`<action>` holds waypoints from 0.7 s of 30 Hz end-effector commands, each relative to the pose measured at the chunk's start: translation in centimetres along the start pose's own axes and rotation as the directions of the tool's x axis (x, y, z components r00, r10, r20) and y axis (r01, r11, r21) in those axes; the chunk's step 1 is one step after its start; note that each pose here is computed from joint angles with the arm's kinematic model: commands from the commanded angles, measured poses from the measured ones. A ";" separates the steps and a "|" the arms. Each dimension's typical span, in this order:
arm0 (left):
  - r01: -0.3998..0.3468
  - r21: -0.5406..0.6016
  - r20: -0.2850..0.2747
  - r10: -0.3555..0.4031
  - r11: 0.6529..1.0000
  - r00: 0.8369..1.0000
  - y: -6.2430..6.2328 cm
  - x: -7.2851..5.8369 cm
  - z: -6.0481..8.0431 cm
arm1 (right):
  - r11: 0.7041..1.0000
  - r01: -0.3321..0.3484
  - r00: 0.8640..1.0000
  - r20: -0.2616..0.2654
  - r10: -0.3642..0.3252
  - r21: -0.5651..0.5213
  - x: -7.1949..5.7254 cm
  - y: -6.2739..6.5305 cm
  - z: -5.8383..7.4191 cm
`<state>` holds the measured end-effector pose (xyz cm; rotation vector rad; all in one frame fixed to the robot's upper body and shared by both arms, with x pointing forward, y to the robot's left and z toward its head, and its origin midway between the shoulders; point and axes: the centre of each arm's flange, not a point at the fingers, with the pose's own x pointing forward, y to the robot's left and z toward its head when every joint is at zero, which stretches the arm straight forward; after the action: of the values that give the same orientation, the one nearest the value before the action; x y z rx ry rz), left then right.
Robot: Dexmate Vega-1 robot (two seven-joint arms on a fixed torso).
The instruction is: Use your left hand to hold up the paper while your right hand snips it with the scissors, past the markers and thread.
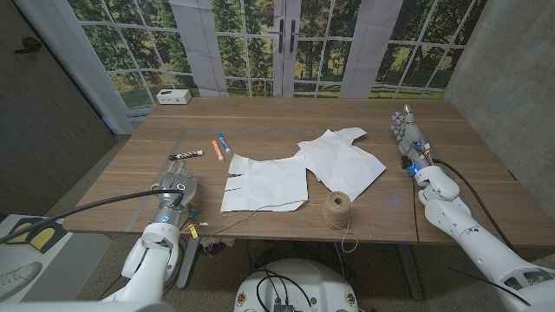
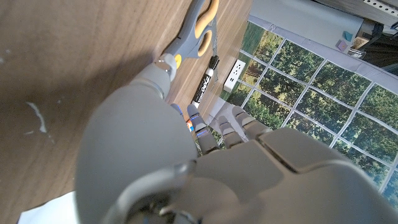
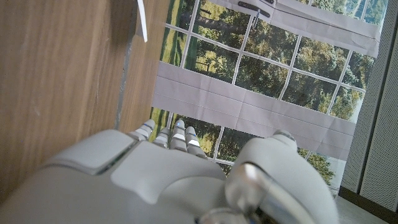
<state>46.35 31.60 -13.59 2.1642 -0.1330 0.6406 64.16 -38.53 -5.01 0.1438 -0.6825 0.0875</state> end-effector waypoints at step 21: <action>-0.017 0.046 -0.023 0.018 0.999 1.000 -0.8 0.2 0.8 | 1.000 0.010 1.000 -0.003 -0.010 -0.002 -0.5 -0.8 0.2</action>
<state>46.95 31.51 -14.29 2.1906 -0.1301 0.6733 63.99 -38.89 -5.06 0.1463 -0.6810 0.0851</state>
